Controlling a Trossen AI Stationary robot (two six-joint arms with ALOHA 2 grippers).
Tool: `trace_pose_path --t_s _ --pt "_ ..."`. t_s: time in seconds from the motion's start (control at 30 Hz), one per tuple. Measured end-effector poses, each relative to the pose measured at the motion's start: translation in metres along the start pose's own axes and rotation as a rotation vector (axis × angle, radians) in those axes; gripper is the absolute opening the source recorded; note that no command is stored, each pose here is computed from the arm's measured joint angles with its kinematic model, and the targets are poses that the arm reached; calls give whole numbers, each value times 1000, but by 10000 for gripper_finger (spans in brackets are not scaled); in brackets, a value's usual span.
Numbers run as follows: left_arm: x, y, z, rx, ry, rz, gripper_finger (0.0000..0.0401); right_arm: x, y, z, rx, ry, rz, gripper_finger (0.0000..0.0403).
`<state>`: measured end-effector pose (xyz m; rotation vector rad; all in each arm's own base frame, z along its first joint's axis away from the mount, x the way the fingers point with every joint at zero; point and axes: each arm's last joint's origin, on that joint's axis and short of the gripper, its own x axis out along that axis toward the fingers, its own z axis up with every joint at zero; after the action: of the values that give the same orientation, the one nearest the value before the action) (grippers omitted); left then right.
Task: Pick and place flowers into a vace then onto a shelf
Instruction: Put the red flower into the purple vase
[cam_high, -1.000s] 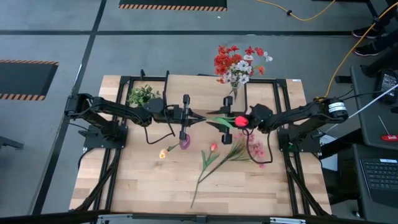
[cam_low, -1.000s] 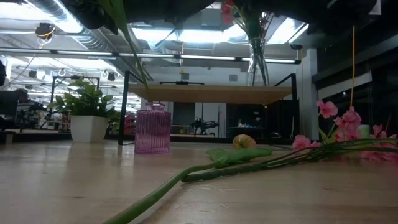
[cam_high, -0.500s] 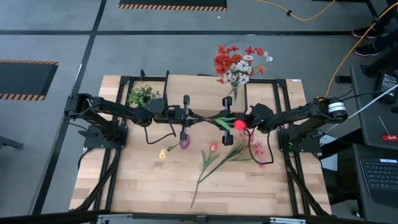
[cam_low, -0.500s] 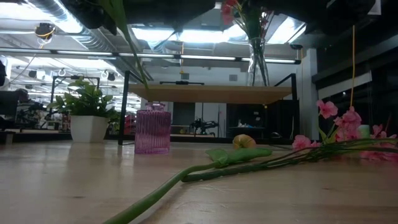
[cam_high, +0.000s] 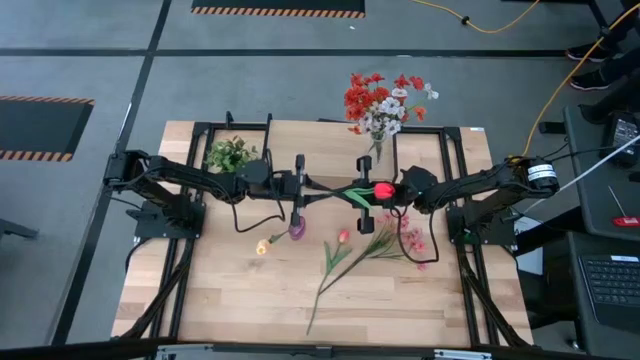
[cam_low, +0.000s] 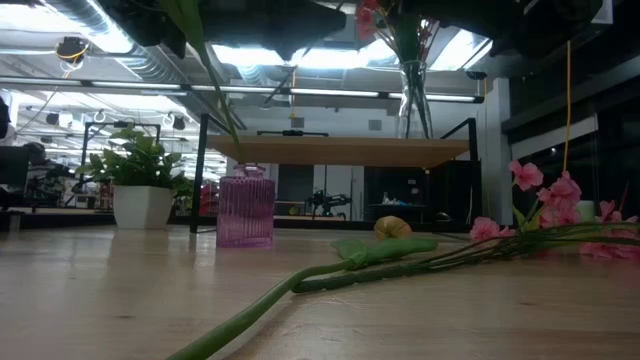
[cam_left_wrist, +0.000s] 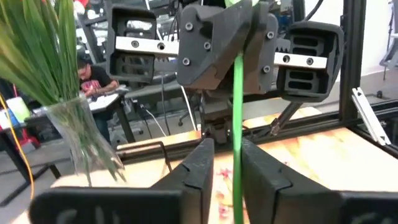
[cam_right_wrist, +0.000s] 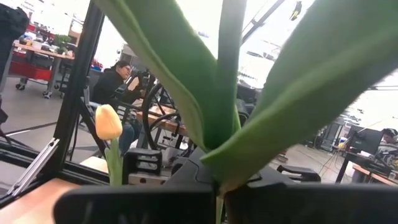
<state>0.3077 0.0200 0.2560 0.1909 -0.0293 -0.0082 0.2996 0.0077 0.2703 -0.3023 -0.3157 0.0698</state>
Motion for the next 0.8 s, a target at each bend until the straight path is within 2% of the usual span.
trace_pose_path --t_s 0.23,0.37,0.8 --pt "2 0 -3 -131 71 -2 125 13 -1 -1 37 146 43 2" --pt "6 1 2 -151 121 -1 148 21 -4 5 41 190 55 1" --pt "17 -6 26 -114 323 -60 160 25 -5 7 46 241 71 0"
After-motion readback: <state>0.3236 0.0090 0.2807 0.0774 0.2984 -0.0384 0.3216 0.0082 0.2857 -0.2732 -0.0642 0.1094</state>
